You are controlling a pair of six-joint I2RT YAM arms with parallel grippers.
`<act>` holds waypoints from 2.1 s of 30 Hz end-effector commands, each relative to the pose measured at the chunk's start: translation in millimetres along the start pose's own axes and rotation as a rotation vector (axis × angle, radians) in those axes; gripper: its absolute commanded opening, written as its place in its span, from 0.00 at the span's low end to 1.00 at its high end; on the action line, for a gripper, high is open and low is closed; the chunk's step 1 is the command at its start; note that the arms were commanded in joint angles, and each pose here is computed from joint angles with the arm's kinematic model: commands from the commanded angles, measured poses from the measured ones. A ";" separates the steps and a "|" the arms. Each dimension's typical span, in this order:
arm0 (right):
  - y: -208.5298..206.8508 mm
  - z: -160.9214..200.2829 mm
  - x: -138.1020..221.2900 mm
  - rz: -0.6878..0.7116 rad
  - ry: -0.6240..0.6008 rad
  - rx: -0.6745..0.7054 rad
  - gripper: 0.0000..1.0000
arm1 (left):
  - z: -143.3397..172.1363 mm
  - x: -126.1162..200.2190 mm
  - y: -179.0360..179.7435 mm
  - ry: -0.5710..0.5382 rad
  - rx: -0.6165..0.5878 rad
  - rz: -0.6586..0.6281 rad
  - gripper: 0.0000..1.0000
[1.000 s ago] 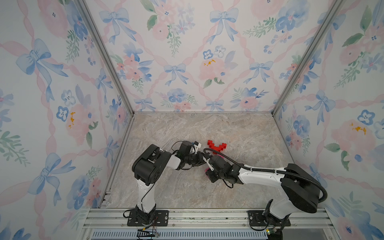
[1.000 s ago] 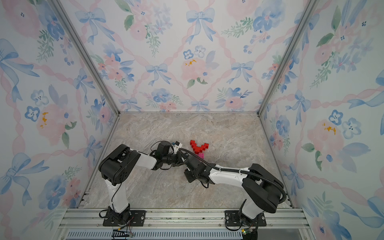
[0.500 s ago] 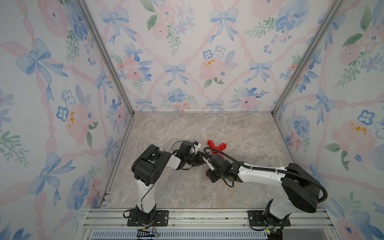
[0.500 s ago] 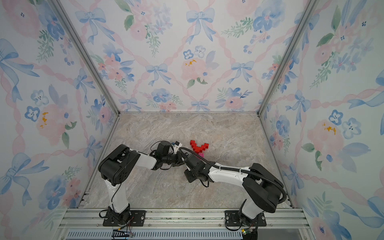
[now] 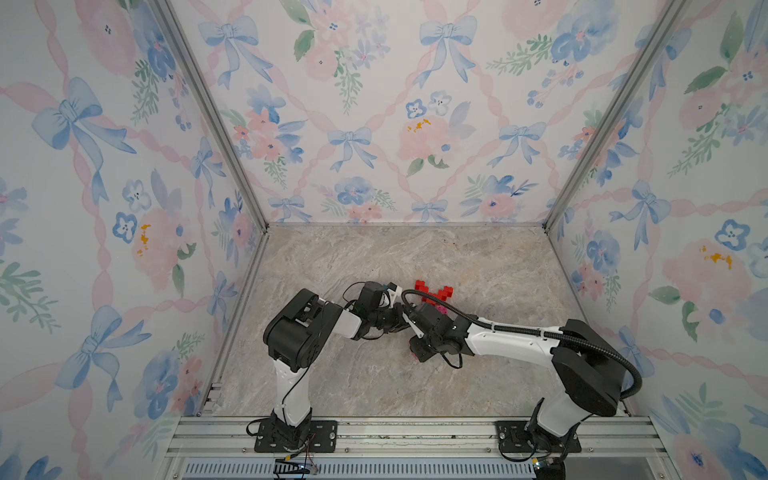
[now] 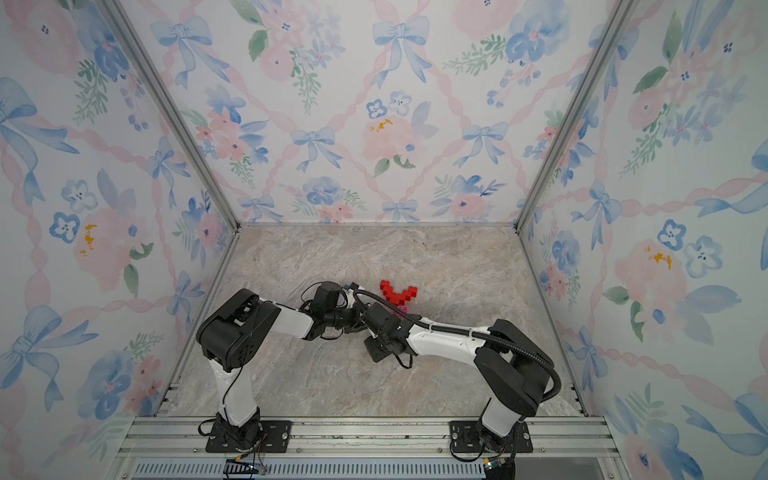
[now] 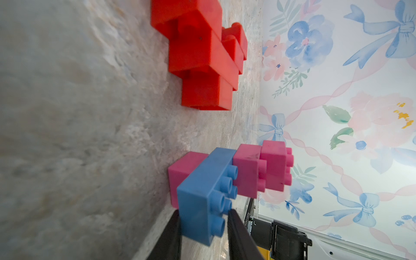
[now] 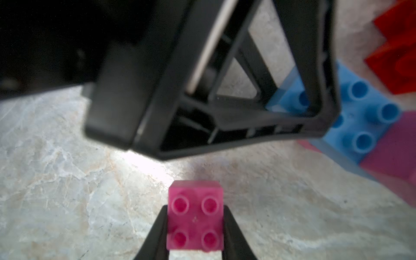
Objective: Assemble the letter v with lego
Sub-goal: Assemble the lego brick with the lego brick.
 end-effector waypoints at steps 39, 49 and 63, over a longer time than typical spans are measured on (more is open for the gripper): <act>-5.8 33.2 13.8 0.103 -0.044 -0.008 0.15 | 9.0 2.8 24.6 0.005 0.052 -0.117 0.34; -7.8 38.4 10.1 0.133 -0.040 -0.003 0.15 | 7.9 2.8 24.3 0.002 0.052 -0.117 0.34; -6.9 43.0 6.7 0.155 -0.047 -0.022 0.15 | 9.1 2.0 24.3 0.007 0.052 -0.117 0.34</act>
Point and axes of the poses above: each gripper's point midway between its finger pads, its own x axis back along the fingers, its own y axis along the line the jaws close on, z = x × y, the point moved 6 cm from there along x, back along the fingers, and after that the axes turned 3 degrees about -x, right-handed, at the moved point
